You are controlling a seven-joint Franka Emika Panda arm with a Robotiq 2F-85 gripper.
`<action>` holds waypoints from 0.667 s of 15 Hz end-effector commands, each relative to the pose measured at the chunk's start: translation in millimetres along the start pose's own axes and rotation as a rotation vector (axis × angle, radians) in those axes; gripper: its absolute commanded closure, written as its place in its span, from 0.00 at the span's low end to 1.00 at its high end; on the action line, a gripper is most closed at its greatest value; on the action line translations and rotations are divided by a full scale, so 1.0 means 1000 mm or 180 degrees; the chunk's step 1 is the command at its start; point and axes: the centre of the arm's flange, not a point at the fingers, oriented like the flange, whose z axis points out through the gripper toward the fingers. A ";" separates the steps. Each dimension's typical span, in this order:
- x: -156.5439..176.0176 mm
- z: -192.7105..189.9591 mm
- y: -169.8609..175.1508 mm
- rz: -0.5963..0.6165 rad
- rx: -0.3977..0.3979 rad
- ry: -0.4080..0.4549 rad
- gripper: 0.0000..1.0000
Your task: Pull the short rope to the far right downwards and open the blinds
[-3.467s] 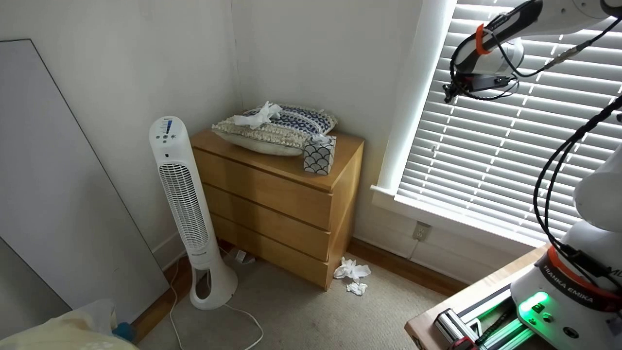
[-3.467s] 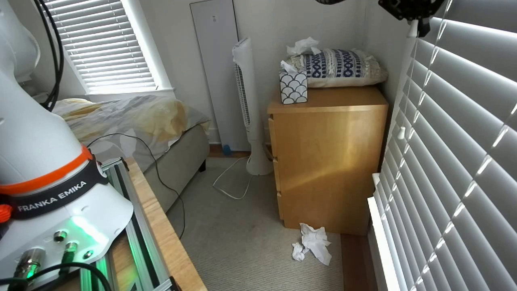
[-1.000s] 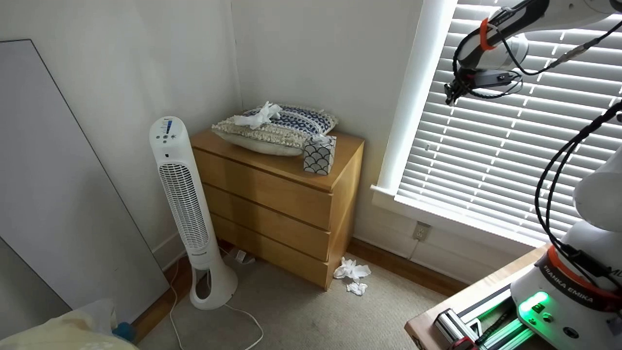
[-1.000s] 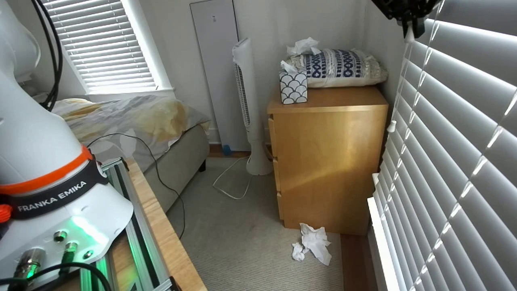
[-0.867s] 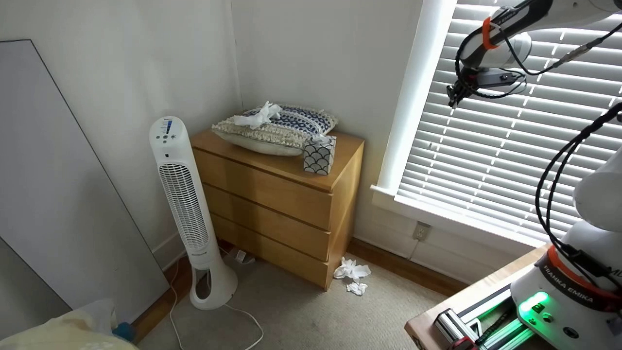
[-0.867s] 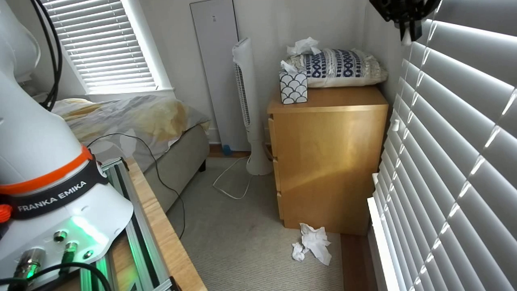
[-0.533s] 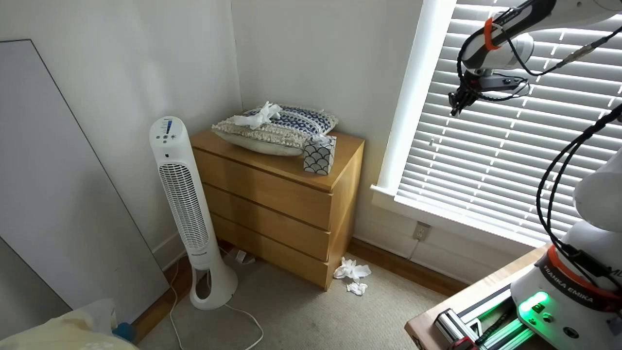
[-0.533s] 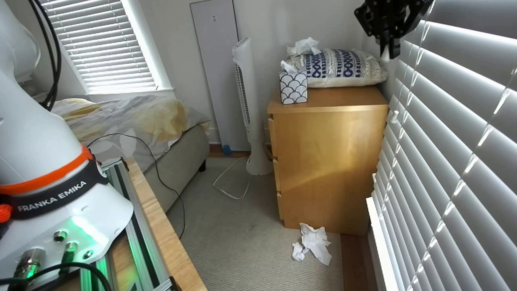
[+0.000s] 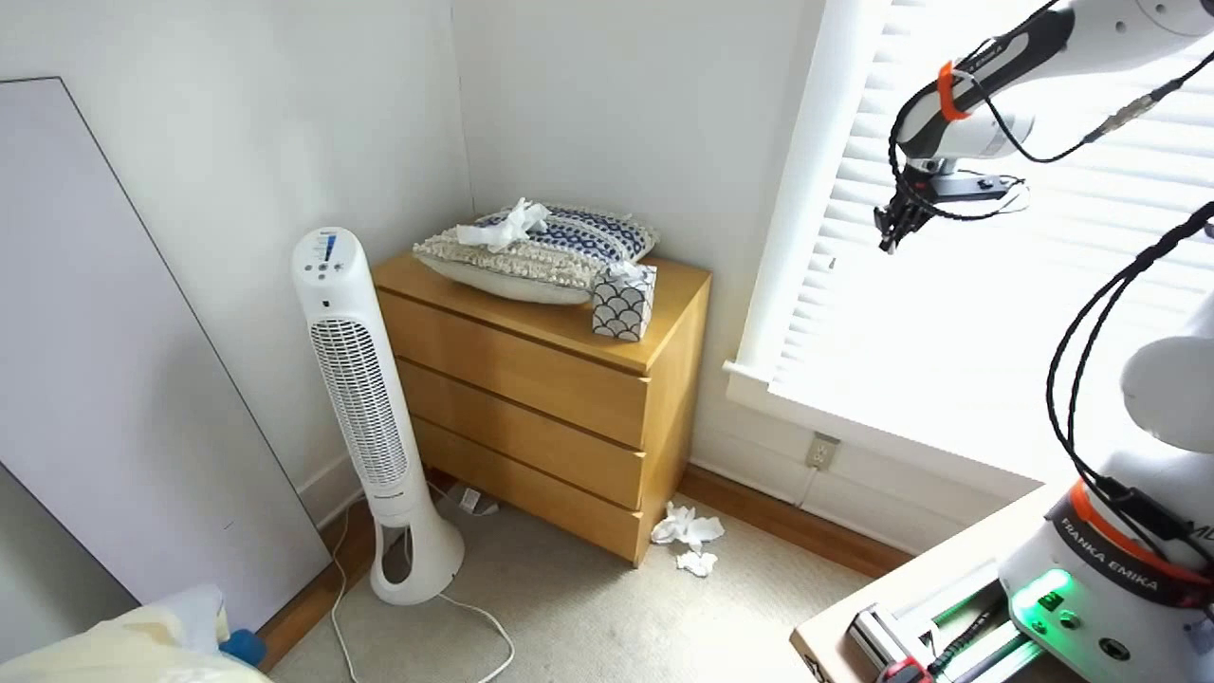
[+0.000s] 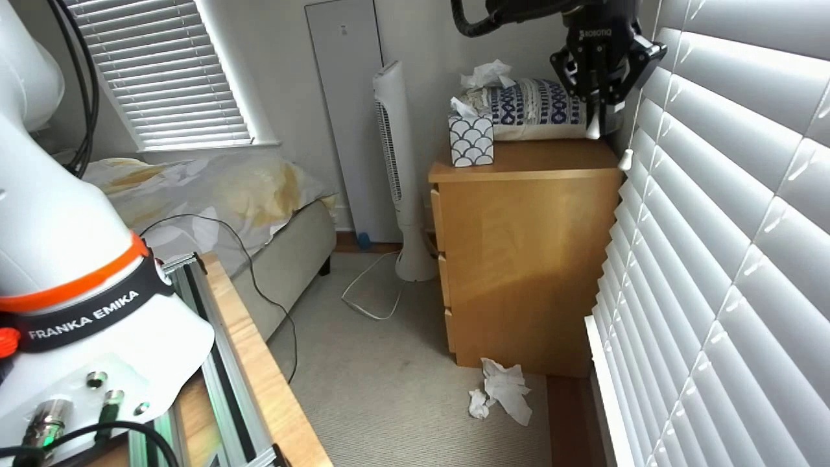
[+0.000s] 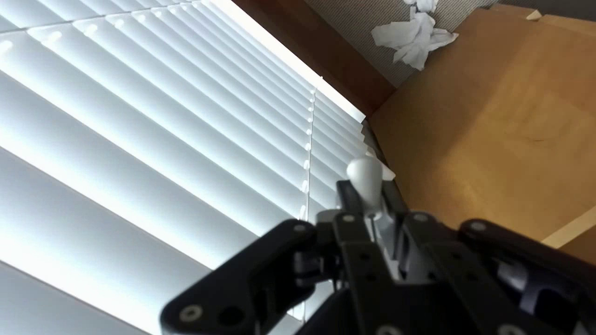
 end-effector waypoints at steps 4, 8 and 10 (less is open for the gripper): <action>-0.019 0.082 -0.010 0.0140 0.0005 -0.0063 0.96; -0.018 0.122 -0.015 0.0170 -0.0025 0.0021 0.96; -0.018 0.139 -0.017 0.0179 -0.0035 0.0047 0.96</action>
